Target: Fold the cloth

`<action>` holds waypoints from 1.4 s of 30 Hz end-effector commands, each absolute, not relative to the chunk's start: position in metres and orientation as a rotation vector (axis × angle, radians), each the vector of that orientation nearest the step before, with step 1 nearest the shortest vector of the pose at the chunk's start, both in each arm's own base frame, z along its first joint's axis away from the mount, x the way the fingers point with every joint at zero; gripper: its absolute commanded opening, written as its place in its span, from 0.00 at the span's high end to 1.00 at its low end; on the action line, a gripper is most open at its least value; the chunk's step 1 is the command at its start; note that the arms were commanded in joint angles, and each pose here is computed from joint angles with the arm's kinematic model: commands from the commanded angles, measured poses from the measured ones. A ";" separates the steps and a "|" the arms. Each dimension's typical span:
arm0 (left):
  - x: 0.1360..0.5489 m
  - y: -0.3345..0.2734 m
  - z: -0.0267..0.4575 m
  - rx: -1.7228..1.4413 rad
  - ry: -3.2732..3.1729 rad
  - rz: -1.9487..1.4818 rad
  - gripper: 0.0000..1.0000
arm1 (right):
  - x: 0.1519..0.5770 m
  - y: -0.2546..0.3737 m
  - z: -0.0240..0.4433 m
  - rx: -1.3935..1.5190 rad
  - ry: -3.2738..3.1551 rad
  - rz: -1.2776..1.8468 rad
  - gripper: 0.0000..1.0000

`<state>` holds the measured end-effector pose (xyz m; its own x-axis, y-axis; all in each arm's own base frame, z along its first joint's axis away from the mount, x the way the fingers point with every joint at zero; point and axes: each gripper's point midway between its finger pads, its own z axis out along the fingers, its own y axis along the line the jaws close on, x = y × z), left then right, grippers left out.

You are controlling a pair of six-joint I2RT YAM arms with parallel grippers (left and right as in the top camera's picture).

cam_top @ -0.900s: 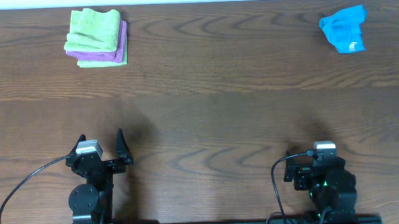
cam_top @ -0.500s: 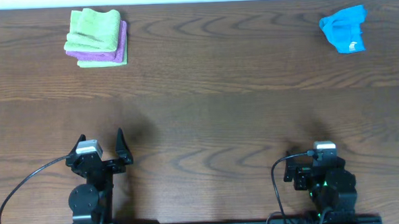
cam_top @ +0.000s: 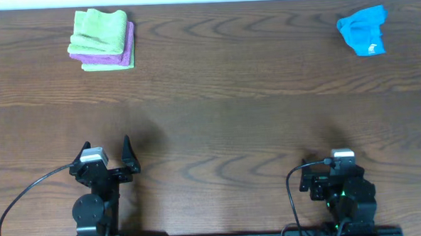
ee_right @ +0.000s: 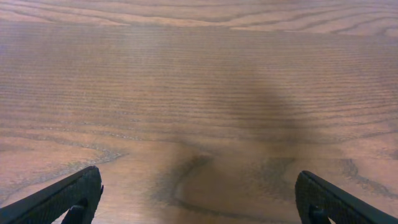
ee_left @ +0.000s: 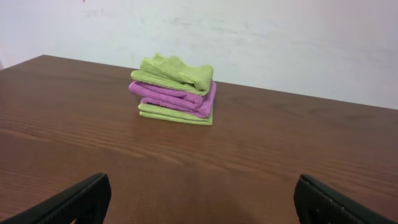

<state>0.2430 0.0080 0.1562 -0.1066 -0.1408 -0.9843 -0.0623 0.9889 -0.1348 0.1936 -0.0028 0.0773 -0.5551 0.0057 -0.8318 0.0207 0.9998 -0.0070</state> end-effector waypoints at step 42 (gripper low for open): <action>0.243 0.012 0.135 -0.173 1.726 -0.045 0.05 | 0.194 -0.009 0.078 0.062 2.149 -0.049 0.01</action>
